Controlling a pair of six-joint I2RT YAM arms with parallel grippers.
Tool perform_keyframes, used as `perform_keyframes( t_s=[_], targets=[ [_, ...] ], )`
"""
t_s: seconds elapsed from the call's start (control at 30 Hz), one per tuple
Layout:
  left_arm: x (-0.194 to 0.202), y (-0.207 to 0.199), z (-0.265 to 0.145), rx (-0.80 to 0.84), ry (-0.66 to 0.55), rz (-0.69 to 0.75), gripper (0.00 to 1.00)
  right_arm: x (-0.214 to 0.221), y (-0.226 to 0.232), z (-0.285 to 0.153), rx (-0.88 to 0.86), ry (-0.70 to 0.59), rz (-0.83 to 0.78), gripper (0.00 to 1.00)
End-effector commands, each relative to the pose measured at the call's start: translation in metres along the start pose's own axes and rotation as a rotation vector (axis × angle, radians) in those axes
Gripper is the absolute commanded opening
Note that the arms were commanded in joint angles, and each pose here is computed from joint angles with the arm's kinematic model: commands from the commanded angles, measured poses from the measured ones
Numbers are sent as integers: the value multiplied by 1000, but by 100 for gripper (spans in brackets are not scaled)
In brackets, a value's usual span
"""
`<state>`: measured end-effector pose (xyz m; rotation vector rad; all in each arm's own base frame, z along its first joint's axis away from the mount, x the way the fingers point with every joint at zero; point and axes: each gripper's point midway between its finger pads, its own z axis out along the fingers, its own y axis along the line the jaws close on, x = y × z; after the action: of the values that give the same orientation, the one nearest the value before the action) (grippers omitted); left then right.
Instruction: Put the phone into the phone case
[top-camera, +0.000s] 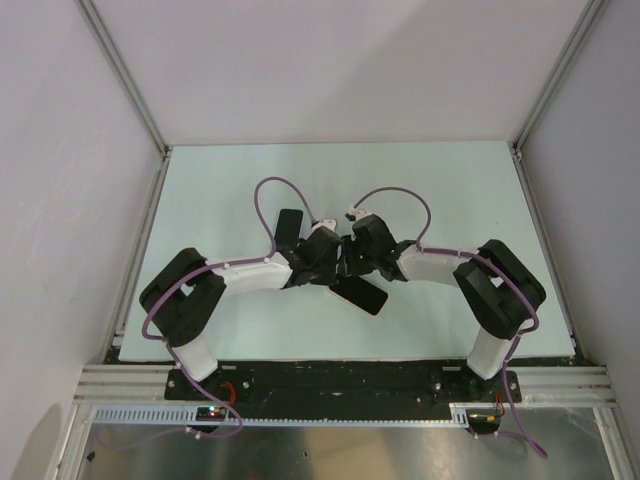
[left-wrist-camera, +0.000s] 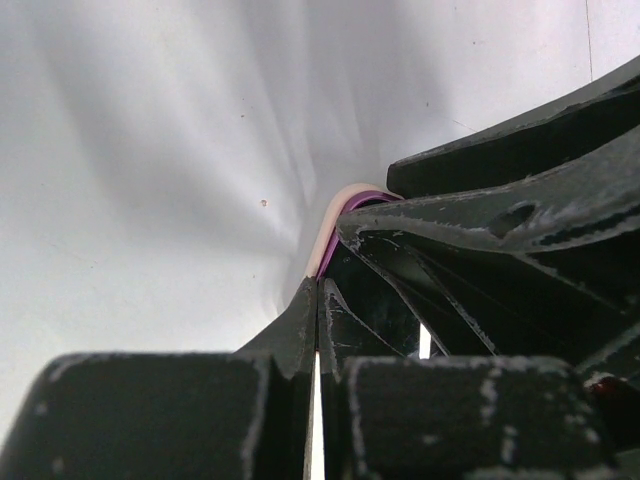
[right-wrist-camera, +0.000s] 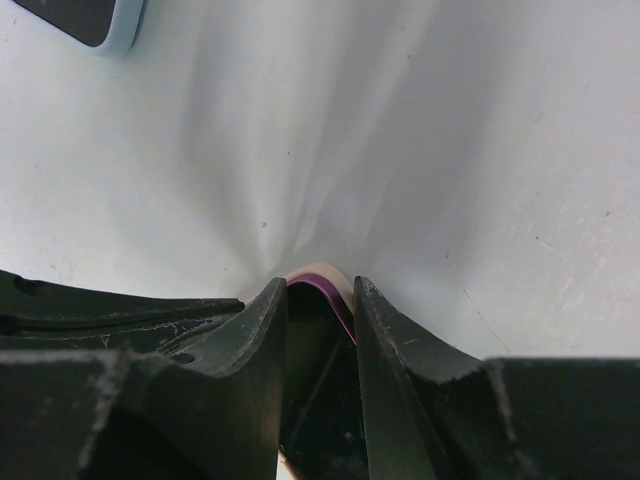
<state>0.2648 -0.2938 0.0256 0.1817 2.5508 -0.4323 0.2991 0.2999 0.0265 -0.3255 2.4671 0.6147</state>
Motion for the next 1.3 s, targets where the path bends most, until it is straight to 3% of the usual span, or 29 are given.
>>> perform_keyframes(
  t_s=[0.0,0.33,0.47,0.7,1.27],
  targets=[
    [61,13,10,-38,186,25,0,89,-49,-1,164,239,22,33],
    [60,11,9,-32,185,30,0,95,-66,-15,265,219,25,33],
    [59,10,9,-28,185,33,0,82,-68,-23,289,170,14,39],
    [57,8,8,-21,179,36,0,60,-58,-29,263,123,-21,41],
    [53,3,11,-9,181,40,0,112,-71,0,293,298,48,33]
  ],
)
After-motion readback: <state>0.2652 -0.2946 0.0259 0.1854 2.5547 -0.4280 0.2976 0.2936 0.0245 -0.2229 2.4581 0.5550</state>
